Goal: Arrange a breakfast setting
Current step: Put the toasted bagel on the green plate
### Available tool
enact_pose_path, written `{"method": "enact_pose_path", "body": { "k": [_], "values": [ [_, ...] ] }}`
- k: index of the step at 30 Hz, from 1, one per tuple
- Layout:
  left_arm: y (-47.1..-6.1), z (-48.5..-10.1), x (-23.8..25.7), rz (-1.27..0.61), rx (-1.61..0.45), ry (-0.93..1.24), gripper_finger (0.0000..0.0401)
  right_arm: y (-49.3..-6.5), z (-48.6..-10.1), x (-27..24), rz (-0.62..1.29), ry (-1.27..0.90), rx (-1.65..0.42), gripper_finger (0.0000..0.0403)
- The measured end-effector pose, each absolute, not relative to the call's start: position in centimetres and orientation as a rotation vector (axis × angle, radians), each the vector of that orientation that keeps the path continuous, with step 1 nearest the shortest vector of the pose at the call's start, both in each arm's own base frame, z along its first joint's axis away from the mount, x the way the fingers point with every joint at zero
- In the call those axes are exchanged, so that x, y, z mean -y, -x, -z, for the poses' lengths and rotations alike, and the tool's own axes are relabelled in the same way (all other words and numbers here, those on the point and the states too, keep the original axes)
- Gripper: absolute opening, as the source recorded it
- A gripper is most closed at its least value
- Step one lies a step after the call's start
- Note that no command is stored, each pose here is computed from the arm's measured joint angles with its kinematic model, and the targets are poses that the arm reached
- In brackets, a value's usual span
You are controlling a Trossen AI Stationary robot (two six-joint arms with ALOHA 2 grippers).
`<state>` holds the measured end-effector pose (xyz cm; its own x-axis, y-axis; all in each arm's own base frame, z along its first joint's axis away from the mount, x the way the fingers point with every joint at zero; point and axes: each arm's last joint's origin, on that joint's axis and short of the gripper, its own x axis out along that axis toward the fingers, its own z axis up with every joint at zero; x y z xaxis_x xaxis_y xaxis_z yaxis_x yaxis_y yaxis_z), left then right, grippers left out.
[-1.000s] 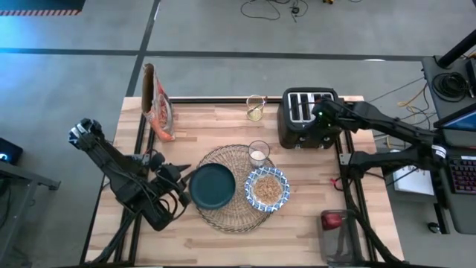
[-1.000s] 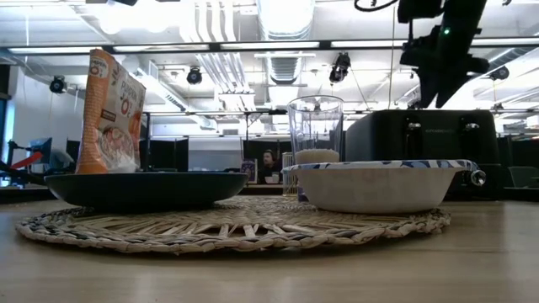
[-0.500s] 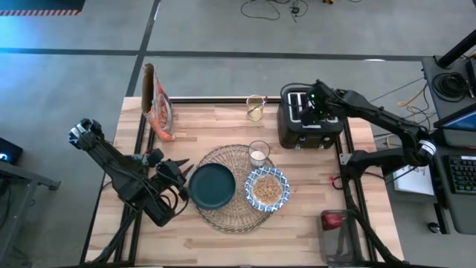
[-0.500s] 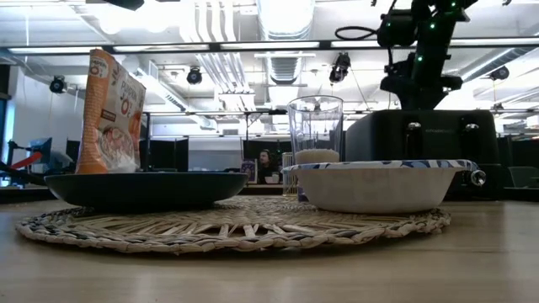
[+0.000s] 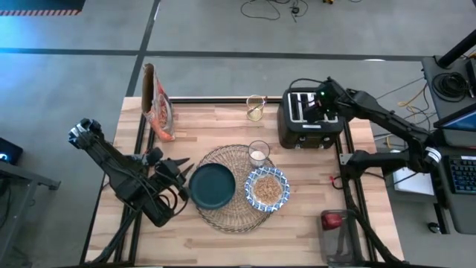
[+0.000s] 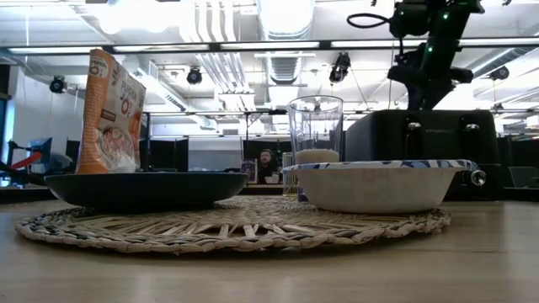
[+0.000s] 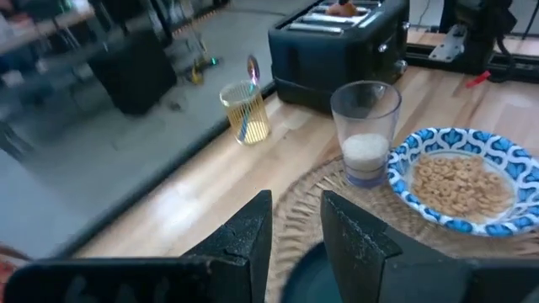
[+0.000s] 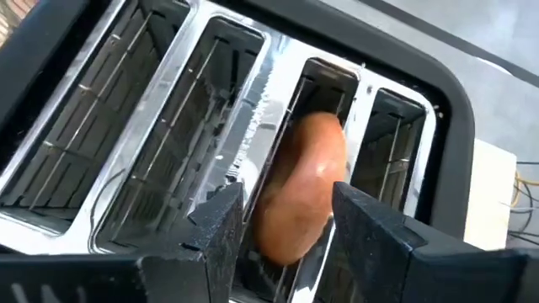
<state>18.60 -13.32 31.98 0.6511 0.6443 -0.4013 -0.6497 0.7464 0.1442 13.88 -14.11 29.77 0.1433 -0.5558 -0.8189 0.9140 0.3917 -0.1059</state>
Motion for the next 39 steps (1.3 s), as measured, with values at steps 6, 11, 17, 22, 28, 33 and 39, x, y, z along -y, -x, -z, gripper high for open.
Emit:
{"method": "enact_pose_path", "body": {
  "k": [6,11,17,22,28,33,39],
  "values": [
    [-18.7,-32.8,13.1,-0.751,-0.370,-0.114,0.0088,-13.9,-28.9,14.6,1.159,-0.484,-0.943,0.0175],
    [-18.8,-32.9,13.1,-0.753,-0.360,-0.143,0.0088,-14.1,-27.7,15.6,1.182,-0.487,-0.984,0.0175],
    [-18.8,-32.9,13.1,-0.751,-0.366,-0.160,0.0088,-14.7,-26.9,16.6,1.203,-0.483,-1.005,0.0161],
    [-18.8,-32.9,13.1,-0.750,-0.368,-0.168,0.0088,-14.7,-27.1,16.5,1.201,-0.485,-0.990,0.0139],
    [-18.8,-32.9,13.1,-0.751,-0.368,-0.171,0.0088,-14.3,-27.6,16.0,1.170,-0.514,-0.958,0.0123],
    [-18.8,-32.9,13.1,-0.751,-0.368,-0.171,0.0088,-14.3,-27.6,16.0,1.155,-0.525,-0.952,0.0117],
    [-18.8,-32.9,13.1,-0.751,-0.369,-0.172,0.0088,-14.5,-27.1,16.2,1.153,-0.519,-0.983,0.0116]
  ]
}}
